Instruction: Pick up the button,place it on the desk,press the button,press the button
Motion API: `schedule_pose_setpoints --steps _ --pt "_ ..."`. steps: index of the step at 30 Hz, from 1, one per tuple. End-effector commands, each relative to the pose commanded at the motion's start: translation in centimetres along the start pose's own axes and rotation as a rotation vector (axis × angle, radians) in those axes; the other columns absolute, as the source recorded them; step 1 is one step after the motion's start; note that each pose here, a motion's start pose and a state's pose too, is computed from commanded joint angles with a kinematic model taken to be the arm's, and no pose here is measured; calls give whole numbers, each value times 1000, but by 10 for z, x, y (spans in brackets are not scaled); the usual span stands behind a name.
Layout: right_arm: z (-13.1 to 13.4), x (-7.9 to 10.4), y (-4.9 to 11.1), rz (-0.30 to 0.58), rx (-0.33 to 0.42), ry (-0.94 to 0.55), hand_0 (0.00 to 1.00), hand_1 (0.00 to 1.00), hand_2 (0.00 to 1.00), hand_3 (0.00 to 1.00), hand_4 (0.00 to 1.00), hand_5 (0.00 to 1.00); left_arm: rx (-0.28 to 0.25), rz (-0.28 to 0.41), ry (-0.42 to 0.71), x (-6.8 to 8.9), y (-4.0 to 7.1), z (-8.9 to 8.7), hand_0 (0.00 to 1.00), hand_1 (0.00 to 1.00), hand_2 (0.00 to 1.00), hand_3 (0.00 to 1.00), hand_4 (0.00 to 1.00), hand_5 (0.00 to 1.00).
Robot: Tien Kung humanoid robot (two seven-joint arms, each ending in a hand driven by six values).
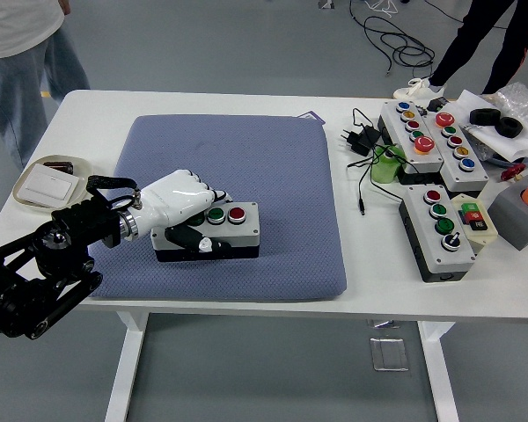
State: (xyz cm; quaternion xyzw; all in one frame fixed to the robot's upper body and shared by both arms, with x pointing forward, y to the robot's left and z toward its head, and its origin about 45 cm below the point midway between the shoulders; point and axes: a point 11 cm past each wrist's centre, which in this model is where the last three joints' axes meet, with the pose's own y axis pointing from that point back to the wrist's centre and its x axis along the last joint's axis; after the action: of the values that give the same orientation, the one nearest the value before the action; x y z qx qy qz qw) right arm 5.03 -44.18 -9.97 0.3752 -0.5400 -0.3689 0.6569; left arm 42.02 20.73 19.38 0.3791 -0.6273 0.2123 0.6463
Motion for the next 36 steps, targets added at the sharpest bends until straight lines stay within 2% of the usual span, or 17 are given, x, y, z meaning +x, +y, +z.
schedule_pose_setpoints --steps 2,3,8,9,14,15,20,21,26,27,32,33,36 --pt "2 0 0 0 -3 2 631 555 636 573 308 263 -2 -13 3 -3 0 1 606 535 555 681 773 158" --pt "3 -1 -1 -1 -5 2 631 555 637 571 309 263 -4 -14 4 -4 0 3 731 664 668 731 808 228" --pt "6 -2 -1 -3 -9 6 631 555 637 571 309 263 -12 -11 10 -3 1 4 731 664 668 731 808 228" --pt "6 -2 -1 -3 -8 6 631 555 636 571 309 263 -13 -10 11 -2 1 4 900 784 765 791 848 292" --pt "4 -1 -1 -2 -5 17 631 555 636 571 309 263 -8 7 4 6 1 1 900 784 765 791 848 292" --pt "4 -1 -1 -2 -5 18 630 555 636 569 309 266 -7 7 4 7 2 0 998 882 867 862 889 347" --pt "2 -1 0 -3 -3 17 630 555 636 569 309 266 7 9 14 13 3 -4 998 882 867 862 889 347" --pt "2 -1 0 -3 -3 18 630 555 635 570 310 263 8 4 16 13 3 -4 998 925 910 911 998 551" --pt "2 -1 0 -3 -3 17 630 555 635 570 310 263 4 2 25 18 1 -1 998 925 910 911 998 551" --pt "2 -1 0 -2 -3 17 630 554 635 570 310 264 2 -2 26 19 2 -1 998 939 944 927 998 630" --pt "1 0 0 -2 -1 15 630 554 635 570 310 264 -1 -18 54 22 3 0 998 939 944 927 998 630" --pt "1 0 0 -2 1 13 630 554 635 570 310 264 -2 -23 71 23 4 0 998 995 998 992 998 680" --pt "-1 0 0 -1 3 12 630 554 635 570 310 264 -5 -35 80 23 4 0 998 995 998 992 998 680"
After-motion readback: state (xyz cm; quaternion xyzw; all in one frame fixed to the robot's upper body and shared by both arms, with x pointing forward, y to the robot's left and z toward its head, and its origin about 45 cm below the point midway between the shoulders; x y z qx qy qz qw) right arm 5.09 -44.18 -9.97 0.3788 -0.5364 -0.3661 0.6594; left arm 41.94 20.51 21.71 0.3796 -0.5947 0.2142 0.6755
